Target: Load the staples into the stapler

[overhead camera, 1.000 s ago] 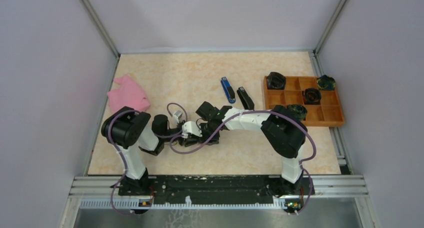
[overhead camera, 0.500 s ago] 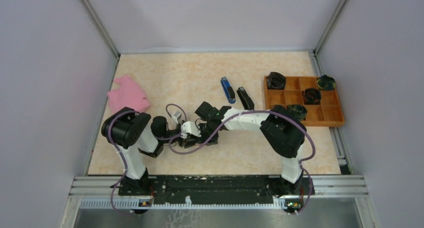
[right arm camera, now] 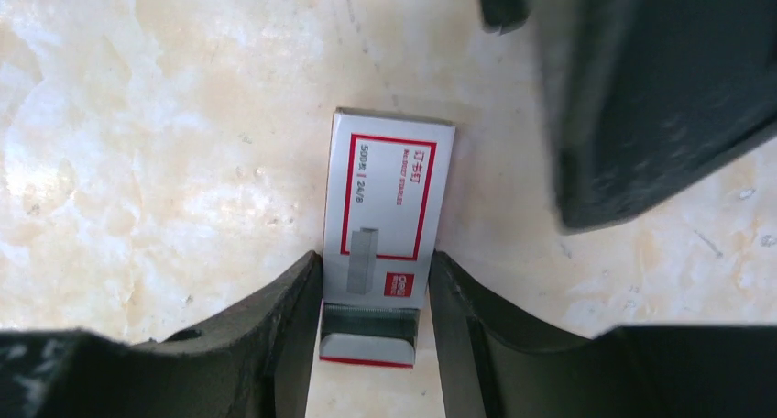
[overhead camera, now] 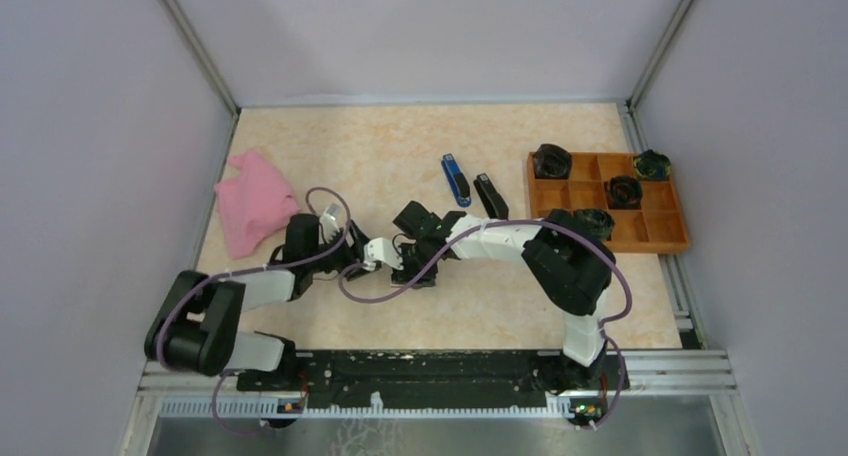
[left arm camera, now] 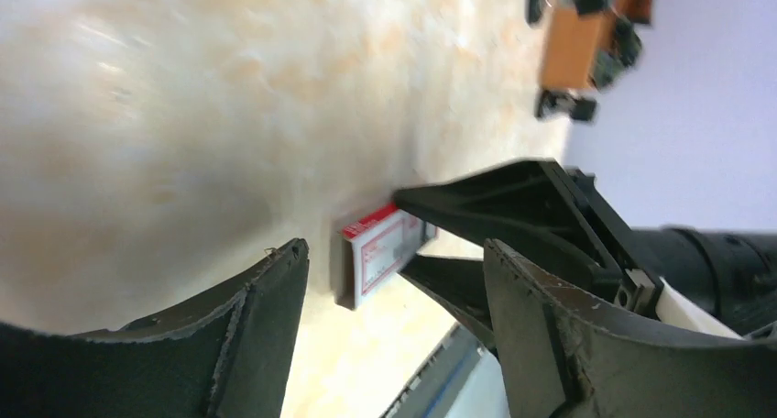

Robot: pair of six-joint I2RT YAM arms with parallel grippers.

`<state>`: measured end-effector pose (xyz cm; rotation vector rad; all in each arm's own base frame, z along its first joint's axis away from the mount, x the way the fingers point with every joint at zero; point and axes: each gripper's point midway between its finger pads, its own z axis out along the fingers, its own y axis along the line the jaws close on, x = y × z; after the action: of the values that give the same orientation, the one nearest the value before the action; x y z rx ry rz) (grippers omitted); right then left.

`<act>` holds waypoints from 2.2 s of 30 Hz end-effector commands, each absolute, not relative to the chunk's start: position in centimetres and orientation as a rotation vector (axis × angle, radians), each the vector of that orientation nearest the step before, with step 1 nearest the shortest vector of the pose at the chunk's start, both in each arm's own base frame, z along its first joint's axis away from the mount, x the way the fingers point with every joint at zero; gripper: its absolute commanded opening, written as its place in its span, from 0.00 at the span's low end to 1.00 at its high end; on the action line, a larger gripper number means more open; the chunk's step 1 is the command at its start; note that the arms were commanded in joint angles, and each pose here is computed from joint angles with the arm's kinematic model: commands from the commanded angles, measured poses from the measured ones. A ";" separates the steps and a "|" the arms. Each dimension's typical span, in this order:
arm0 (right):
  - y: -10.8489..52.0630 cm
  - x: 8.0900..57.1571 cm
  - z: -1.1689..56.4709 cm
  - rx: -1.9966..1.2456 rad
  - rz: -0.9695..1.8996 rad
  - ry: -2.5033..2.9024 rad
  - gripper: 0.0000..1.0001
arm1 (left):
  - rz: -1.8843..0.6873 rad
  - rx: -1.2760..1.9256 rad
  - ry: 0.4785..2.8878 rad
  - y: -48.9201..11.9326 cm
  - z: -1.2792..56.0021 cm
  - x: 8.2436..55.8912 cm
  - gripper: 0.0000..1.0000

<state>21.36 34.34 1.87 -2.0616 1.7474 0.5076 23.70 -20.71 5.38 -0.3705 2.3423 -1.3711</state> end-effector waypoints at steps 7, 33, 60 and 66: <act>36.7 24.1 1.6 -1.867 0.473 1.817 0.45 | -0.572 -0.679 2.484 -11.8 5.5 25.3 0.99; 35.8 26.0 5.4 -1.418 0.554 1.796 0.75 | -0.600 -0.827 2.606 -14.4 6.6 25.2 0.97; 35.8 24.5 1.7 -1.458 0.633 1.805 0.60 | -0.448 -0.957 2.762 -19.3 2.6 26.5 0.91; 35.9 24.1 1.5 -1.467 0.603 1.802 0.57 | -0.415 -1.010 2.793 -19.9 2.0 25.8 0.84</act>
<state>24.45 35.81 2.26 -1.4586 1.8025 0.6214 26.49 -20.01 2.90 -0.9268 2.7678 -0.4948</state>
